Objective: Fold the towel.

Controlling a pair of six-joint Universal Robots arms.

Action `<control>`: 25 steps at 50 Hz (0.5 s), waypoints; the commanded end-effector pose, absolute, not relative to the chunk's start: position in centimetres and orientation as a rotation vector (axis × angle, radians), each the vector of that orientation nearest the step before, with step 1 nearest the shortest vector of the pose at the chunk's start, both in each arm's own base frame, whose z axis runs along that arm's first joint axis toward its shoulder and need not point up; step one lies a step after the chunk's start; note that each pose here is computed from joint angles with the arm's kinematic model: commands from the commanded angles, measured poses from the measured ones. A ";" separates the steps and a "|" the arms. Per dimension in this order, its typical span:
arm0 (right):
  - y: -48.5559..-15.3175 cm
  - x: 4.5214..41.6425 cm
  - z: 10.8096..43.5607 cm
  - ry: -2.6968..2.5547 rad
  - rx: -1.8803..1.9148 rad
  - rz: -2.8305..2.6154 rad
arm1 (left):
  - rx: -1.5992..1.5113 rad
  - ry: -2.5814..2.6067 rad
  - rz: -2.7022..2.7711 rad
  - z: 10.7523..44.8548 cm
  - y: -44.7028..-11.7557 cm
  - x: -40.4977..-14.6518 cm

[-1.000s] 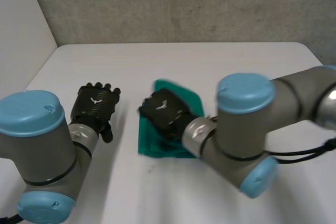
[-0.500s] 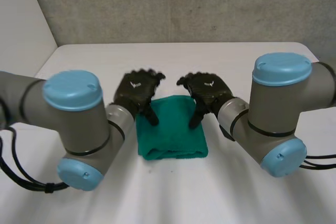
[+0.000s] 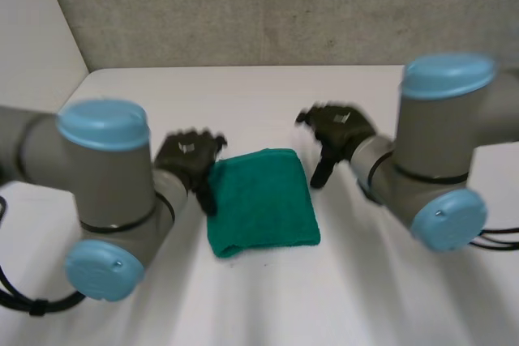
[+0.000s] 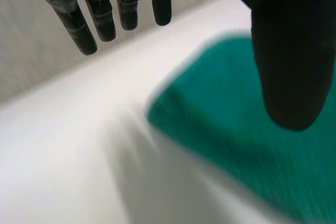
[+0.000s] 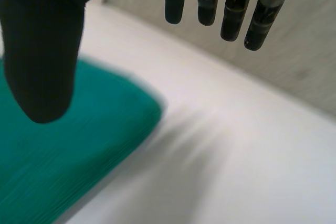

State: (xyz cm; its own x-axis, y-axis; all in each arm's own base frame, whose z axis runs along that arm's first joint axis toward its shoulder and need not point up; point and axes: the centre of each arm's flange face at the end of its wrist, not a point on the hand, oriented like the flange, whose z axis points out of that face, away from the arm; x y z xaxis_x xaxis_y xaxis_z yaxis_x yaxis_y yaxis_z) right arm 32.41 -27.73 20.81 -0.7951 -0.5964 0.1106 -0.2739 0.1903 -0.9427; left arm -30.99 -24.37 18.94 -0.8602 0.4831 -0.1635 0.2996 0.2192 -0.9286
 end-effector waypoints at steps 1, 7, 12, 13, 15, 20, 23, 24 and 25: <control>-28.6 28.0 30.3 2.058 -0.548 -2.083 | -0.600 -2.074 1.993 28.7 -24.4 -29.7; -29.1 24.4 34.4 2.020 -0.408 -2.254 | -0.484 -2.038 2.102 33.7 -25.0 -26.3; -29.4 23.3 34.8 2.062 -0.439 -2.261 | -0.398 -2.066 2.042 35.5 -25.6 -23.7; -29.4 23.3 34.7 2.072 -0.448 -2.249 | -0.391 -2.064 2.030 35.6 -25.6 -23.6; -29.4 23.2 34.7 2.078 -0.452 -2.242 | -0.382 -2.056 1.998 35.5 -25.5 -23.4; -29.4 23.1 34.4 2.092 -0.458 -2.227 | -0.392 -2.057 1.958 35.0 -25.5 -23.5; -29.3 23.2 34.4 2.085 -0.470 -2.219 | -0.393 -2.061 1.948 34.7 -25.4 -23.5; -29.2 23.3 34.3 2.081 -0.482 -2.211 | -0.391 -2.061 1.947 34.7 -25.4 -23.5; -29.2 23.4 34.3 2.072 -0.497 -2.204 | -0.391 -2.061 1.947 34.7 -25.4 -23.5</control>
